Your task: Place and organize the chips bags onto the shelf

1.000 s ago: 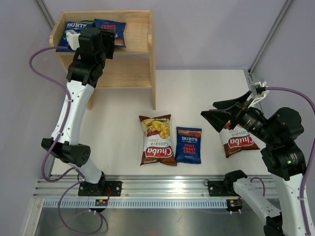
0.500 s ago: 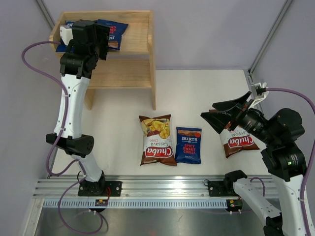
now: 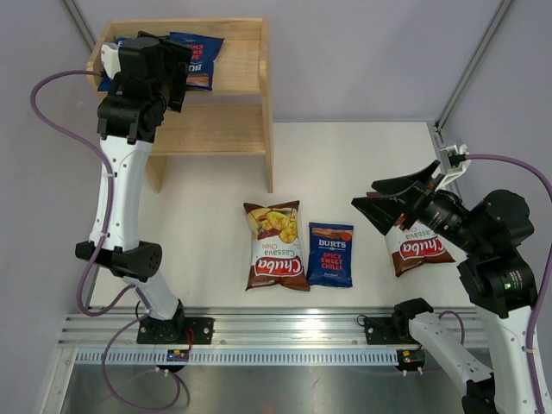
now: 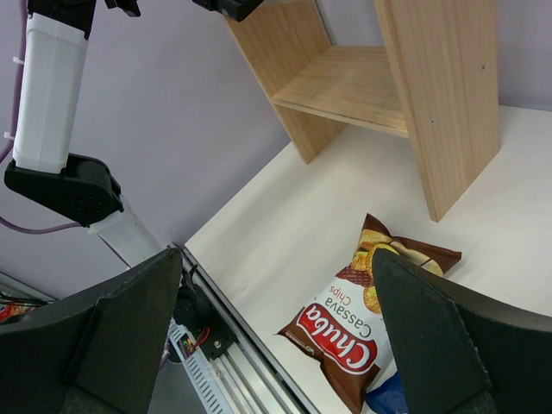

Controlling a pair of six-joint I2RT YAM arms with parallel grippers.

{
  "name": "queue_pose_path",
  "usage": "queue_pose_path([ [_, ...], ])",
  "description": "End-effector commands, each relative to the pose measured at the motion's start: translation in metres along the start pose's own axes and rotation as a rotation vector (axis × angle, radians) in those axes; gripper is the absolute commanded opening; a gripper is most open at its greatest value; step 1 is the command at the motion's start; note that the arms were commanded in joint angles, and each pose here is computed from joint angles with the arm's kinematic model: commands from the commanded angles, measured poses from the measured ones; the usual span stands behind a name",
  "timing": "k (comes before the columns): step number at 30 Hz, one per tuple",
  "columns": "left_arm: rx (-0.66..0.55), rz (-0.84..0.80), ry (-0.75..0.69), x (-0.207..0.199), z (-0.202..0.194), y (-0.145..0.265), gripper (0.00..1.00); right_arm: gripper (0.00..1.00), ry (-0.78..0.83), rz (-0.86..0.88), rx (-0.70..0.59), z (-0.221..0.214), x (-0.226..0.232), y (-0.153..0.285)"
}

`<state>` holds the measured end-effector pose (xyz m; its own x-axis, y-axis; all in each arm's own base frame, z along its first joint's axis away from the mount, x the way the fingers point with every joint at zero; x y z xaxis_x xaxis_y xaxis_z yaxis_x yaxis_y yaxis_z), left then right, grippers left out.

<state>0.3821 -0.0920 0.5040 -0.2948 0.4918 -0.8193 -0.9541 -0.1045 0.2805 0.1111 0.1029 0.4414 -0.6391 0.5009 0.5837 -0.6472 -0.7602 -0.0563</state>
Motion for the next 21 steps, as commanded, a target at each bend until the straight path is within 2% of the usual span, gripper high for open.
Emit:
queue_pose_path([
  [1,0.043,0.084,-0.075,0.020,-0.003,0.012,0.99,0.99,0.014,0.045,-0.013,0.004,0.007,0.001],
  [11,0.067,0.084,-0.080,0.031,-0.007,0.019,0.99,0.99,0.014,0.047,-0.011,0.003,0.007,0.002],
  [15,0.058,0.037,-0.057,0.030,-0.007,0.026,0.91,0.99,0.012,0.051,-0.011,0.003,0.008,0.002],
  [21,0.059,0.030,-0.039,0.028,-0.009,0.018,0.91,1.00,0.009,0.059,-0.009,0.001,0.007,0.001],
])
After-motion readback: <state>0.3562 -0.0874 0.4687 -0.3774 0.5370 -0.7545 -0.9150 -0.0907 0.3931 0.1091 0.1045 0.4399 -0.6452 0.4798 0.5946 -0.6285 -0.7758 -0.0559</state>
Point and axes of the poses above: each gripper's point midway between its finger pads, its own y axis back along the fingers, its own x axis along the line the jaws close on, z = x × y, the point moved 8 cm from there along y, back along the fingers, and after that the axes turned 10 degrees about -y, right-handed, at the moved point
